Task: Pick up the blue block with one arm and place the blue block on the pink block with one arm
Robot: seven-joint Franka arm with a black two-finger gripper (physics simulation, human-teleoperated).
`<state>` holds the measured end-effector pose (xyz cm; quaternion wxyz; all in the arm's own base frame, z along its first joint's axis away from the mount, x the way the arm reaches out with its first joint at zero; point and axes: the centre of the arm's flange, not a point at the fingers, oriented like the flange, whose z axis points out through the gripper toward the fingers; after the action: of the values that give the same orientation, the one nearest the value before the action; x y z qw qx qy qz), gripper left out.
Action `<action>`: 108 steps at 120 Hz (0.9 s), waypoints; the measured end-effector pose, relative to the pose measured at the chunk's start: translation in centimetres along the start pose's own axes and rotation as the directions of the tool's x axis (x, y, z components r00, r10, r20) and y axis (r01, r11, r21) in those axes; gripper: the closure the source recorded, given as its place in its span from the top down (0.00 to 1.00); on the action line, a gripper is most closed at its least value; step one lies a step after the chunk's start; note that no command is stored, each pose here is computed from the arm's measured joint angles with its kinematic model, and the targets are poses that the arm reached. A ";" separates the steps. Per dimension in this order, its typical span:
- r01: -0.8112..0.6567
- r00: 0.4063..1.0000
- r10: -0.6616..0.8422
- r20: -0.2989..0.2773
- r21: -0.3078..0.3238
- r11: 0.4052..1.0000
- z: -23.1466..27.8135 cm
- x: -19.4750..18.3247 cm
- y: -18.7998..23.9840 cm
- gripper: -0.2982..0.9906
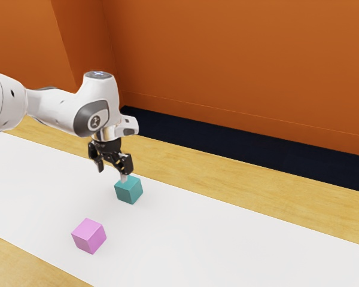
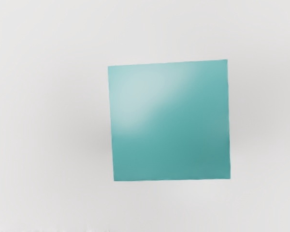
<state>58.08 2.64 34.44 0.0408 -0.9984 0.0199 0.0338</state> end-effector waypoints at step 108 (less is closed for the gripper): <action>0.090 0.994 -0.088 0.061 -0.027 0.996 8.8 6.3 1.2 0.77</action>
<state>63.75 1.91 25.17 0.0280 -0.9973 -0.0264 0.0621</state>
